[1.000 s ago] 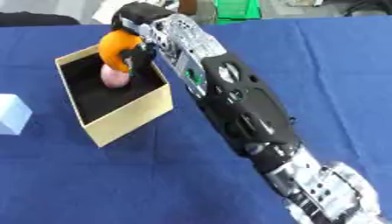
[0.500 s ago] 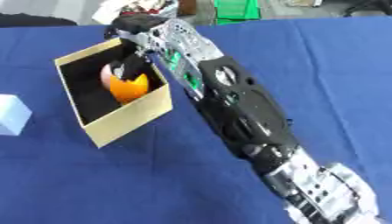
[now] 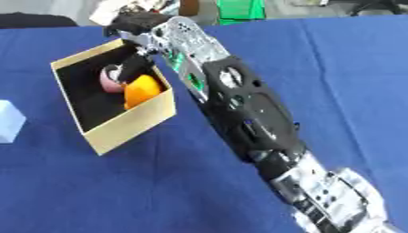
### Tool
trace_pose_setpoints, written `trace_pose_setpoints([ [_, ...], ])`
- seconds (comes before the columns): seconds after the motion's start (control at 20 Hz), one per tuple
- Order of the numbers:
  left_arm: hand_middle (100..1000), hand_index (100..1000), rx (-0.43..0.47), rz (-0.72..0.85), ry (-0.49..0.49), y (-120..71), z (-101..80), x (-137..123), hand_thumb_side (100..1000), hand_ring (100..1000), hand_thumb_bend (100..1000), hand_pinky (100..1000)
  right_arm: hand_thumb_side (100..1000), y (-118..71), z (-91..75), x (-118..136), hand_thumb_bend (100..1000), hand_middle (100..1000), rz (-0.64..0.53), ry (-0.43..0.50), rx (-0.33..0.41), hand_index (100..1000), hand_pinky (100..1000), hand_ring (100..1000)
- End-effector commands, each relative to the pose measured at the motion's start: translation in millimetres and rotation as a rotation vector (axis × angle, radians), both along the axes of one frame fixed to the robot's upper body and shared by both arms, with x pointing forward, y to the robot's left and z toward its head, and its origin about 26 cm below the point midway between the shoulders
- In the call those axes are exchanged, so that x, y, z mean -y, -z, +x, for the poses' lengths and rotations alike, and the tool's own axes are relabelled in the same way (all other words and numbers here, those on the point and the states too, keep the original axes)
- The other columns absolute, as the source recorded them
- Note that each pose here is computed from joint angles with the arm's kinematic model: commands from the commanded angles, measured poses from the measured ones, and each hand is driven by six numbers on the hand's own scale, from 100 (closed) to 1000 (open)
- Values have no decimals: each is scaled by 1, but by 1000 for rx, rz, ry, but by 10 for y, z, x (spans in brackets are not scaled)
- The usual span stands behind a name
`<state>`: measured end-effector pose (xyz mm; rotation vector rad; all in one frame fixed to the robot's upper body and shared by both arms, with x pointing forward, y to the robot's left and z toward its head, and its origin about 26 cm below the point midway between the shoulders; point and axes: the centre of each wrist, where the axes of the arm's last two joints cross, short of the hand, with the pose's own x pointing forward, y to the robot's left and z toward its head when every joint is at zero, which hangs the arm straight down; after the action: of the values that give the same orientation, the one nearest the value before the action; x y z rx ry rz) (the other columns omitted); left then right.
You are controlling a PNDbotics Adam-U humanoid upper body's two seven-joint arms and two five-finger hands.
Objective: Pick up objects on the table and place them in the box.
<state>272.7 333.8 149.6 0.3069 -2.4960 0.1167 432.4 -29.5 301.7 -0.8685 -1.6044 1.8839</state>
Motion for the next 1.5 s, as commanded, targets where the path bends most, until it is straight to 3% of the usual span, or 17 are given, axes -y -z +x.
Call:
trace_pose_setpoints([
  [0.05,678,798,22,19,-1,-80,-15,6,929,654,273,724,595,-184,-60,61,133,1000,34,2,64,1000,878,1000],
  [0.55,680,799,30,21,-5,-95,-10,2,935,654,278,724,524,-562,-351,379,100,980,264,4,218,1000,885,1000],
  [0.75,683,801,41,36,-16,-133,-9,-28,934,656,278,724,552,-704,-509,619,100,953,412,-8,286,1000,892,1000],
  [0.85,687,804,55,63,-31,-178,-13,-70,930,659,274,725,614,-742,-566,759,100,930,508,-7,315,1000,892,1000],
  [0.9,693,809,66,83,-44,-212,-15,-100,924,664,267,725,701,-750,-588,828,100,902,558,-5,328,987,889,1000],
  [1.0,697,811,90,129,-83,-301,-20,-168,918,668,261,725,734,-746,-619,965,100,876,658,6,355,965,884,1000],
  [1.05,700,813,101,153,-110,-351,-22,-204,915,671,258,726,693,-733,-631,1022,100,868,710,5,364,963,883,1000],
  [1.4,726,833,203,411,-373,-715,-60,-419,888,701,207,726,659,-596,-687,1429,100,757,1023,-53,418,927,867,1000],
  [1.5,734,842,239,509,-442,-799,-66,-445,835,712,249,727,659,-544,-679,1555,100,745,1082,-54,427,920,871,1000],
])
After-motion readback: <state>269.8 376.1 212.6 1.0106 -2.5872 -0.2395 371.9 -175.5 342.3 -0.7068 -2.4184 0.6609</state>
